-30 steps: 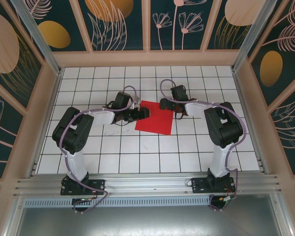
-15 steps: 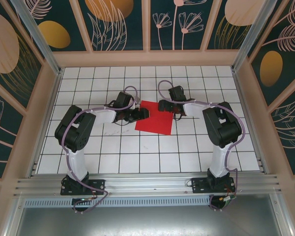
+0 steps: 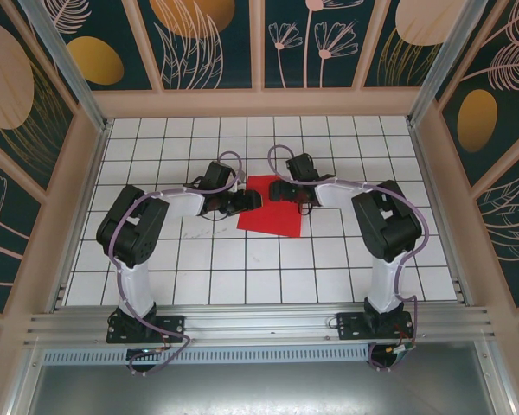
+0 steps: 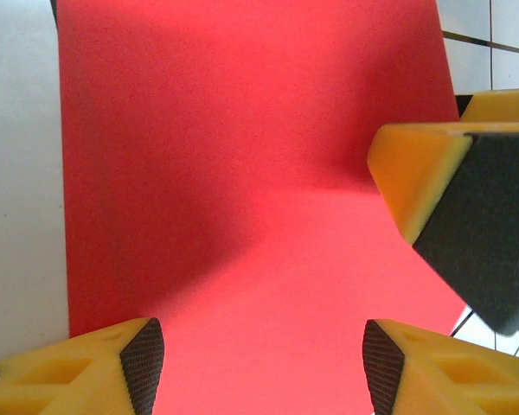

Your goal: Fold a paper plane with a square sheet of paper (fold left side to right side)

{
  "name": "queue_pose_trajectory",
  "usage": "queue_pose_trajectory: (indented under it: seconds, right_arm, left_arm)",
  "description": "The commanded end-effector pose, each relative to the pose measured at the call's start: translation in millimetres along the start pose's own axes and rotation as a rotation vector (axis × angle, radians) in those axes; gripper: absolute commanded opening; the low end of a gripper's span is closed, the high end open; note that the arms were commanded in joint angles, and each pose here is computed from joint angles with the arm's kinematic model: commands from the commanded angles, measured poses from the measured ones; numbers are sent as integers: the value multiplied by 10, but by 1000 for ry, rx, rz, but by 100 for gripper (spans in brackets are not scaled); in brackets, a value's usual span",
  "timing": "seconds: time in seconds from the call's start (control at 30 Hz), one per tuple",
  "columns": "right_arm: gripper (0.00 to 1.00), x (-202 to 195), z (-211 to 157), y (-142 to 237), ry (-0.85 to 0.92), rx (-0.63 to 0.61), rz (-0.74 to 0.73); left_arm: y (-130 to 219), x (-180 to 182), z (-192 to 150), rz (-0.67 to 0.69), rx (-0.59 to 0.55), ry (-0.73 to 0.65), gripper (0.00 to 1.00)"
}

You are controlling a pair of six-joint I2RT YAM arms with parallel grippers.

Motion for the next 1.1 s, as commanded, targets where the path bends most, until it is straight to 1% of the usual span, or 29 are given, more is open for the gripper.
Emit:
queue_pose_trajectory:
  seconds: [0.0,0.1,0.27,0.43,0.53,0.57,0.6,0.67,0.8,0.83,0.93,1.07]
  right_arm:
    - [90,77,-159,33,13,89,11]
    - [84,89,-165,41,18,102,14]
    - [67,136,-181,69,29,122,44]
    - [47,247,-182,160,35,125,132]
    - [40,290,-153,232,30,132,205]
    - [38,308,-139,262,30,135,235]
    - [37,325,-131,302,30,137,268]
    - [35,364,-96,417,38,132,344]
    - [30,433,-4,751,68,103,522]
    - [29,443,13,835,79,96,559]
    - [29,513,71,1164,137,82,688]
    - [28,673,89,1676,253,60,844]
  left_arm:
    - [-102,35,-147,3,40,24,65]
    - [-81,15,-127,-6,21,26,64]
    - [15,-58,-25,-12,-31,7,64]
    - [175,-174,98,-30,-89,-30,65]
    - [324,-212,175,-53,-133,-41,67]
    - [407,-236,244,-66,-162,-47,68]
    - [489,-195,213,-75,-179,-36,70]
    - [759,-194,300,-106,-264,-38,72]
    - [1215,-157,393,-129,-395,-73,76]
    - [1290,-162,394,-135,-411,-88,77]
    - [1514,-282,415,-183,-467,-161,80]
    - [1753,-602,433,-326,-538,-291,84]
Point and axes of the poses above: each hand's point on the last joint's axis, 136 mm out from that joint toward the fingers, its own y axis back along the fingers, its own x axis along the line the jaws close on, z = x × y, the point moved 4 cm from there along y, back along the fingers, and after that the axes turned 14 degrees about -y, right-handed, at the moved point
